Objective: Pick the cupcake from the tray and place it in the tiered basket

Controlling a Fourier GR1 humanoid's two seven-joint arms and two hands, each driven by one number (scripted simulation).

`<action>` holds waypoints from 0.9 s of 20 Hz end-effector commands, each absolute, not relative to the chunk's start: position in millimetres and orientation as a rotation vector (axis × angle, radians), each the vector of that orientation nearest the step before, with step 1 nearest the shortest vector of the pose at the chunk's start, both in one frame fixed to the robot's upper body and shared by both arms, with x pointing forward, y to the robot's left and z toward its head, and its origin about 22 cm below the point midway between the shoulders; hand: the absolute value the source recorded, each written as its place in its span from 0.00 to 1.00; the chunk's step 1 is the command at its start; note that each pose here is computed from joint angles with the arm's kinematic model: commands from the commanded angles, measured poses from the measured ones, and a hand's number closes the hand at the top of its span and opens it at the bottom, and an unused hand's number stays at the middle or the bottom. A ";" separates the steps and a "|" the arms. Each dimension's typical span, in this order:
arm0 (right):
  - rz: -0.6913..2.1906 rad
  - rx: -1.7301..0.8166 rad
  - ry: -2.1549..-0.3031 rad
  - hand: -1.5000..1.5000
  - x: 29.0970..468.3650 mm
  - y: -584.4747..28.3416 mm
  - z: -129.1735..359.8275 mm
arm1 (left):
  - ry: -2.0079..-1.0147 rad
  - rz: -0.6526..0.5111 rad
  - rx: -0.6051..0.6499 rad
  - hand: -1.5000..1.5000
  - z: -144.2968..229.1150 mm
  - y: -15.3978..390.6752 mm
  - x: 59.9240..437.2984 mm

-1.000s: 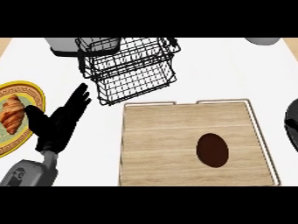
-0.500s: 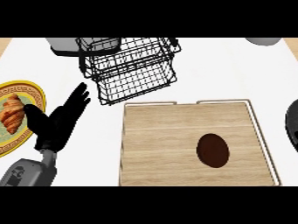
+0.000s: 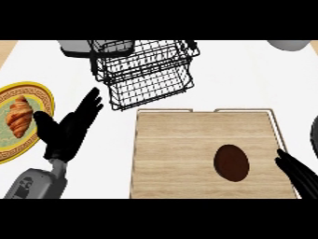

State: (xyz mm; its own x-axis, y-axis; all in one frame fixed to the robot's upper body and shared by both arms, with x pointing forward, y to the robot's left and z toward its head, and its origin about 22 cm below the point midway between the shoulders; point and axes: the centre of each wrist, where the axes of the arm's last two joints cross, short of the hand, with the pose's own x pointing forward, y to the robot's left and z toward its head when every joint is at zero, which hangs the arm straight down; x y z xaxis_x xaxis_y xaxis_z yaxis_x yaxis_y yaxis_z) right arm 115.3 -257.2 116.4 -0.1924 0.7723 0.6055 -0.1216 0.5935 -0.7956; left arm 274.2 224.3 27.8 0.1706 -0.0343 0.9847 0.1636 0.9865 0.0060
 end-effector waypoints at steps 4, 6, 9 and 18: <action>1.046 -0.767 -1.450 0.00 102.4 -229.4 111.0 | -1.379 -0.144 -0.098 0.50 30.3 229.7 281.0; 0.990 -0.774 -1.454 0.00 119.6 -222.5 117.2 | -1.383 -0.141 -0.097 0.50 33.4 227.0 272.0; 1.052 -0.750 -1.411 0.00 106.2 -201.5 88.2 | -1.393 -0.137 -0.111 0.50 23.0 223.1 287.5; 1.001 -0.846 -1.392 0.00 127.7 -207.2 61.7 | -1.399 -0.143 -0.118 0.50 31.3 216.7 284.0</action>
State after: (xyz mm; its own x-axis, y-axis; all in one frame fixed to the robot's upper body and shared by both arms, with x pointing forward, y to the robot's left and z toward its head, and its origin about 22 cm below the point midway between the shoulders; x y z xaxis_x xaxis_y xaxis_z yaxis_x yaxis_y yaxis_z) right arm 120.6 -209.8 74.2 -0.0900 0.9188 0.3842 -0.1010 0.3754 -0.9213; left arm 280.6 222.0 29.7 0.1708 -0.0377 0.9846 0.1653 0.9862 0.0091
